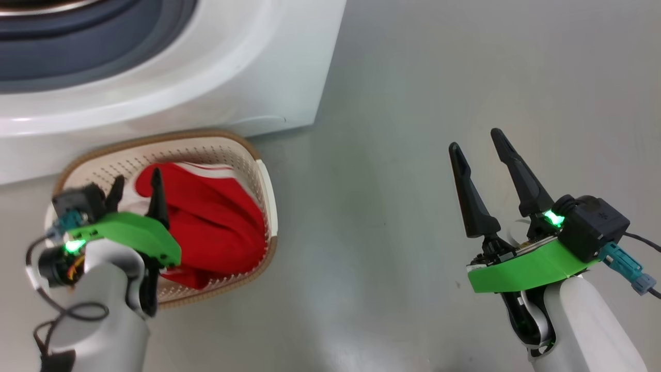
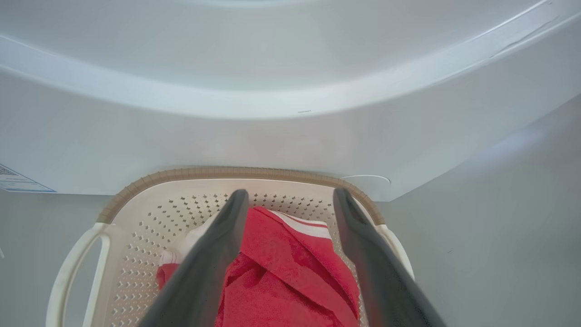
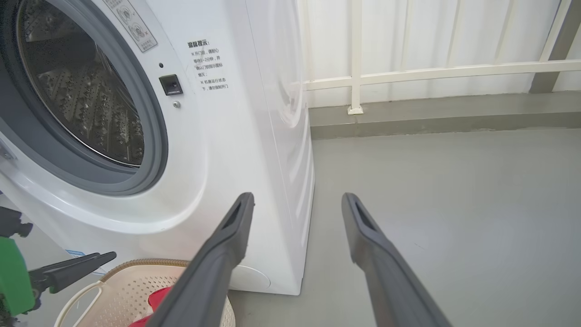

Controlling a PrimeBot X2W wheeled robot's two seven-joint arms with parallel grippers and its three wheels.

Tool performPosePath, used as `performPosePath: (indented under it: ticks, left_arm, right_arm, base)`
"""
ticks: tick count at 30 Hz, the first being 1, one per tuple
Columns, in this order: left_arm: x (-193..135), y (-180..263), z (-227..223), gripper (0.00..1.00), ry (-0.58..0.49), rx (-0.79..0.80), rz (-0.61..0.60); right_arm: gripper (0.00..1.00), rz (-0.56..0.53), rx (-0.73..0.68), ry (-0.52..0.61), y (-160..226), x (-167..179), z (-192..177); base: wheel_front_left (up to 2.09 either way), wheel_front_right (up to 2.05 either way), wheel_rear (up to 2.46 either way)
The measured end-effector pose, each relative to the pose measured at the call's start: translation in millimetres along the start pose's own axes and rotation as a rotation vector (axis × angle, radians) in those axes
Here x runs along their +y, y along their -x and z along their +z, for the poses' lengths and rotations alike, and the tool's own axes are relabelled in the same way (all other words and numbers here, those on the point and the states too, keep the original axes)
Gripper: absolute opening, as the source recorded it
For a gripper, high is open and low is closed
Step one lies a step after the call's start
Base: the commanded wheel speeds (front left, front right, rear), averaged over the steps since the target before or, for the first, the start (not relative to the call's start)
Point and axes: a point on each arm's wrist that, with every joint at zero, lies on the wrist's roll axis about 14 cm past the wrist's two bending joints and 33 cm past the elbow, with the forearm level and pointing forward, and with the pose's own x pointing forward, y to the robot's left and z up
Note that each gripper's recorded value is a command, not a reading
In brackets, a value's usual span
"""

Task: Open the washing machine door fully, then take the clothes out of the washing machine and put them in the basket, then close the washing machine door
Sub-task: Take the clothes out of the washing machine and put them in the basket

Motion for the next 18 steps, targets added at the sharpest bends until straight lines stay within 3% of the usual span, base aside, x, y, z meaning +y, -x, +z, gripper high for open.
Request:
performPosePath:
  ticks: [18]
  left_arm:
    - [-29,86,85,1.00,0.006,-0.337,-0.096]
  right_arm:
    - [1.00,-0.032,-0.074,0.047,25,-5,36]
  base:
    - [0.00,0.00,0.00]
